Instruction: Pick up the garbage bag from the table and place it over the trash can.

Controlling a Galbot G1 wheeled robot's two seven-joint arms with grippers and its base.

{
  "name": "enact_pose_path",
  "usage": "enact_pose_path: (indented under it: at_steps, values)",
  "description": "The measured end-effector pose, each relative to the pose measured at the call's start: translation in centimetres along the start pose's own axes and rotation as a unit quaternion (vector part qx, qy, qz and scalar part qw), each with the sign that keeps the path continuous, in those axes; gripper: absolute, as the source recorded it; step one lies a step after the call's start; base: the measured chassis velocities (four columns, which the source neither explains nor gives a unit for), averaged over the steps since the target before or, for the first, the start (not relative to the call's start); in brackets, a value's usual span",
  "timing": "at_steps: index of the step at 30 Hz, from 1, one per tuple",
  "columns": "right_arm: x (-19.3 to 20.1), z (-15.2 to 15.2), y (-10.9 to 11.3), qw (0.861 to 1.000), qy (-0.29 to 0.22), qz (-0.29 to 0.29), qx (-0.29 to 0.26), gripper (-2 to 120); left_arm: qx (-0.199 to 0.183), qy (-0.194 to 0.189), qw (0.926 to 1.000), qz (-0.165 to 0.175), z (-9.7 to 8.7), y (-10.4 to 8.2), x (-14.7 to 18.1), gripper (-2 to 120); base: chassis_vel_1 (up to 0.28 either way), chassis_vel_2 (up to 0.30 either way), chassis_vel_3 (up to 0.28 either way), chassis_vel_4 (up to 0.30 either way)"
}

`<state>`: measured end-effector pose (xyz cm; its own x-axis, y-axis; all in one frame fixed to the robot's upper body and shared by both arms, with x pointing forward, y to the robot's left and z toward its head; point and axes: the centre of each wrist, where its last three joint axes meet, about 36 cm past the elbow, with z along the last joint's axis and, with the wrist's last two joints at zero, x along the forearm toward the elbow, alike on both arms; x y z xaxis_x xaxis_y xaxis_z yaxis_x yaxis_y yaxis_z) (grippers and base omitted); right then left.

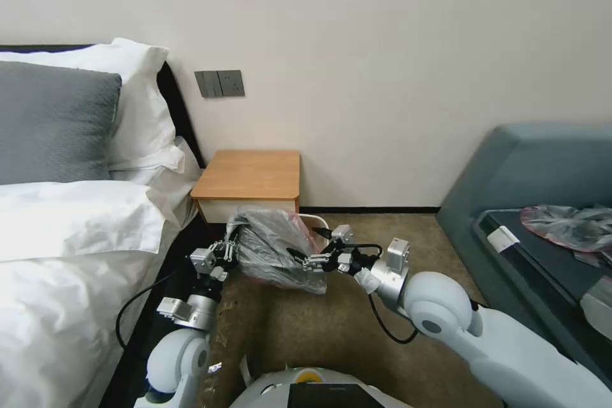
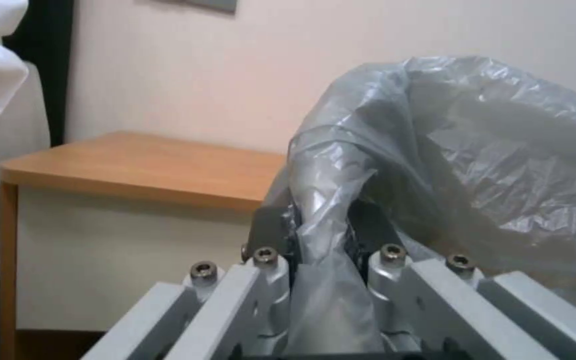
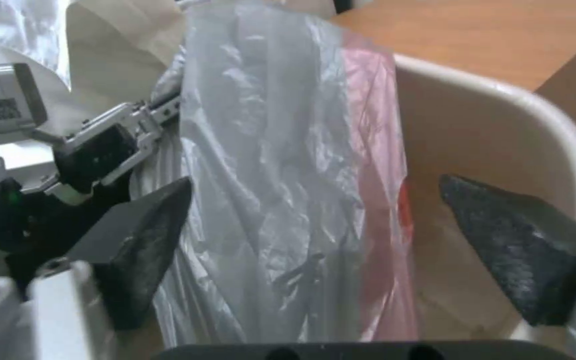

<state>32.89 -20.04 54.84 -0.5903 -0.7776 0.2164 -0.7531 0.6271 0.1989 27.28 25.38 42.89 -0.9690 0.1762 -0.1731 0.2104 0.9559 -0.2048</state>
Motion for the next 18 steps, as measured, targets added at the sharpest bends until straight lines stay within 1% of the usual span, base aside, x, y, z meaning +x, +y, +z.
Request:
enact_pose_path:
  at_steps: [6, 9, 10, 12, 13, 16, 17, 18]
  values:
    - [-0.14, 0.24, -0.31, 1.0, 0.007, 0.003, -0.014, 88, 0.007, -0.008, 0.9998, 0.014, 0.25, 0.03, -0.03, 9, 0.0, 0.0, 0.0, 0.0]
    - [-0.18, 0.31, -0.43, 1.0, 0.008, 0.004, -0.014, 77, 0.009, -0.009, 0.9998, 0.016, 0.31, 0.01, -0.07, 9, 0.0, 0.0, 0.0, 0.0]
    - [-0.18, 0.31, -0.43, 1.0, 0.008, 0.004, -0.014, 77, 0.009, -0.009, 0.9998, 0.016, 0.31, 0.01, -0.07, 9, 0.0, 0.0, 0.0, 0.0]
    - [-0.15, 0.32, -0.47, 1.0, 0.007, 0.004, -0.008, 65, 0.008, -0.009, 0.9998, 0.014, 0.32, 0.14, -0.05, 9, 0.0, 0.0, 0.0, 0.0]
    - [-0.15, 0.32, -0.47, 1.0, 0.007, 0.004, -0.008, 65, 0.008, -0.009, 0.9998, 0.014, 0.32, 0.14, -0.05, 9, 0.0, 0.0, 0.0, 0.0]
    - [-0.08, 0.37, -0.51, 1.0, 0.004, 0.006, -0.001, 51, 0.008, -0.008, 0.9999, 0.011, 0.37, 0.18, -0.06, 9, 0.0, 0.0, 0.0, 0.0]
    - [-0.08, 0.37, -0.51, 1.0, 0.004, 0.006, -0.001, 51, 0.008, -0.008, 0.9999, 0.011, 0.37, 0.18, -0.06, 9, 0.0, 0.0, 0.0, 0.0]
    - [-0.06, 0.37, -0.5, 1.0, 0.004, 0.006, 0.0, 47, 0.008, -0.008, 0.9999, 0.01, 0.37, 0.18, -0.06, 9, 0.0, 0.0, 0.0, 0.0]
